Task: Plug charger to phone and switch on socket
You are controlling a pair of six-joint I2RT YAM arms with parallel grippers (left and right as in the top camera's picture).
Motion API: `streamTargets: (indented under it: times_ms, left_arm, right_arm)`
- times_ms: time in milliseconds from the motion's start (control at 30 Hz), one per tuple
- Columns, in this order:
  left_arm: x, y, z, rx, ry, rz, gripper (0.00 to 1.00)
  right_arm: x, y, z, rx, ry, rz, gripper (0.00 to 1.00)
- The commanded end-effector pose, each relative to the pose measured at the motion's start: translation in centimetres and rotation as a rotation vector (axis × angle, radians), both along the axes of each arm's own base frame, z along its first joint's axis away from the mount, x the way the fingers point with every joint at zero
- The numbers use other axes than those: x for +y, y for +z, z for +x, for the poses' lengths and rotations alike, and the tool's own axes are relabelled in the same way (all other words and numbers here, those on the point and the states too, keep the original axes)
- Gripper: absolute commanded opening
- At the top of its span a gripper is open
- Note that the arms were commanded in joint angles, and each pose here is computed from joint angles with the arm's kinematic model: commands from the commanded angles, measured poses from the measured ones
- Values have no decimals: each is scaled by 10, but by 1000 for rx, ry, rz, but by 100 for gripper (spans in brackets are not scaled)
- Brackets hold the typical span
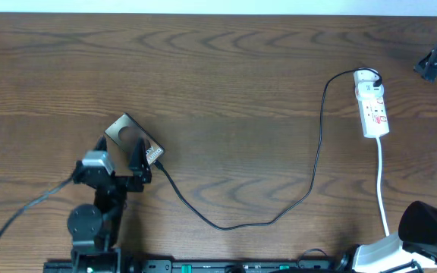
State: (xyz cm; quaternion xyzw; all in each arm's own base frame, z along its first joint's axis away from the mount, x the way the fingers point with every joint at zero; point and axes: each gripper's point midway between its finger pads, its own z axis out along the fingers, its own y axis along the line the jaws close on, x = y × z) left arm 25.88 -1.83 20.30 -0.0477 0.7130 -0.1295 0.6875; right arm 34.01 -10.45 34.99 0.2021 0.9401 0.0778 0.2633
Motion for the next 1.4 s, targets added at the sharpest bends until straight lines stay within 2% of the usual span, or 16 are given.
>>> streamTargets:
  times_ms: [0,100,167,233,1367]
  left_arm:
    - [5,-12,-6,-34,30,9,85]
    - [6,-26,-8,-28,33,8,85]
    - [6,-53,-14,79,38,7,85]
    - [7,-64,-15,123,41,6,85]
    - [6,-63,-15,121,37,6,85]
  right_arm:
    - [3,3,0,-7,-3,2,99]
    - [3,3,0,-7,-3,2,99]
    - [3,3,0,-7,-3,2,99]
    - [3,3,0,-7,-3,2,99]
    - [3,3,0,-7,-3,2,99]
